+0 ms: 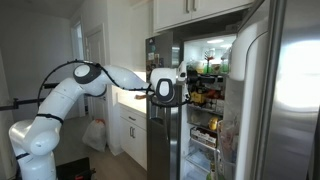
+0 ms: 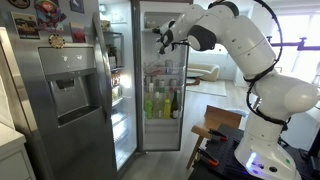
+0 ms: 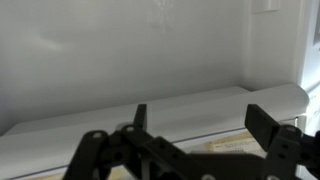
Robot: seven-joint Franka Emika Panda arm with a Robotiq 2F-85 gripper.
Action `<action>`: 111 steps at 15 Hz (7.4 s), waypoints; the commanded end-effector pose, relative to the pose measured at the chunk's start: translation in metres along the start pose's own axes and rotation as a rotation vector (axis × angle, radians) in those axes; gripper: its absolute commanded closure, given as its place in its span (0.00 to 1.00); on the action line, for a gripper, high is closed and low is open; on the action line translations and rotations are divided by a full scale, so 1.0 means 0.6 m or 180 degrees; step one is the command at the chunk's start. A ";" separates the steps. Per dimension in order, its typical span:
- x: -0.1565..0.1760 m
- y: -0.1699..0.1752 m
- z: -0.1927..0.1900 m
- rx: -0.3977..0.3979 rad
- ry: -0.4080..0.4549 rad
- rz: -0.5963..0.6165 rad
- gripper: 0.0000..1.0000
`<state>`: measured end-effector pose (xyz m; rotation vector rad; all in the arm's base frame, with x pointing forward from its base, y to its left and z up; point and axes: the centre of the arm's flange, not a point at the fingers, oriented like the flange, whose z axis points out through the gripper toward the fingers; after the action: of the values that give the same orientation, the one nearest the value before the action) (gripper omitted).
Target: Open the top compartment of the refrigerator door
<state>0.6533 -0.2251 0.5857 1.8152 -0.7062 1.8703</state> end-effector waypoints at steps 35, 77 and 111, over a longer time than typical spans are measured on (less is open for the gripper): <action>0.078 -0.007 0.050 -0.0119 0.0477 0.0365 0.00; 0.361 -0.010 0.094 -0.1124 -0.0126 0.0546 0.00; 0.579 0.108 -0.275 -0.0738 -0.1475 -0.0139 0.00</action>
<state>0.5081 -0.2043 0.9161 1.9770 -1.0375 1.3456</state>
